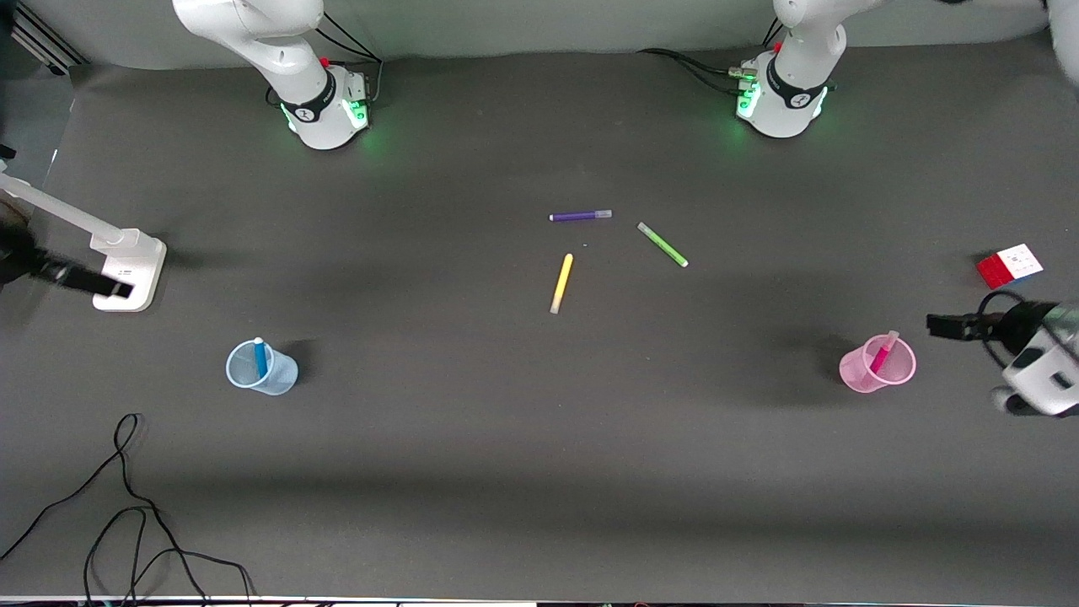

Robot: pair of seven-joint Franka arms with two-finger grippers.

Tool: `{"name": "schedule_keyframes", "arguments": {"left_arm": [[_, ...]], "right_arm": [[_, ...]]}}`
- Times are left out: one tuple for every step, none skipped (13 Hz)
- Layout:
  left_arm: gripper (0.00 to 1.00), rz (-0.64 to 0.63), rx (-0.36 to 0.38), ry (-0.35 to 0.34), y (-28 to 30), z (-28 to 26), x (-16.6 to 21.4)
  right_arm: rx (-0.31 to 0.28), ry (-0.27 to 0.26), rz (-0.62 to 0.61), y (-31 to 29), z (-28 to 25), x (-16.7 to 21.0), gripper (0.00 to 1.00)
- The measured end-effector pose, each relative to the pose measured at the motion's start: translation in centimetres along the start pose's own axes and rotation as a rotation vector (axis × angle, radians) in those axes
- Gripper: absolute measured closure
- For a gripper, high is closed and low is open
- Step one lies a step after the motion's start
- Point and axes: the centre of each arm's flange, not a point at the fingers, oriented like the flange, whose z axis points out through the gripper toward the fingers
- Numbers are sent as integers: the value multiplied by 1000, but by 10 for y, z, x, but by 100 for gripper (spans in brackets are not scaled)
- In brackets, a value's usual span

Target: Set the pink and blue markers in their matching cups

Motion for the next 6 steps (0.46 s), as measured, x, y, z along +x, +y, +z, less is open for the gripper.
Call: {"name": "schedule_keyframes", "arguments": {"left_arm": [[0,0,11,20,4,-13,-14],[0,3,18,43,9,-23,-27],[0,9,14,65,16,-31,-39],[0,19,5,86,23,-38,-51],[0,33,4,104,29,-45,-63],[0,53,5,125,35,-53,-74]], "right_arm": [[2,28,-15,-20,-8,-12,0],[8,48,-36,-36,-15,-17,0],[7,60,-59,-48,-20,-17,0],[-17,72,-87,-62,-21,-17,0],[-66,86,-136,-74,-19,-18,0],[-103,90,-227,-84,-16,-20,0]]}}
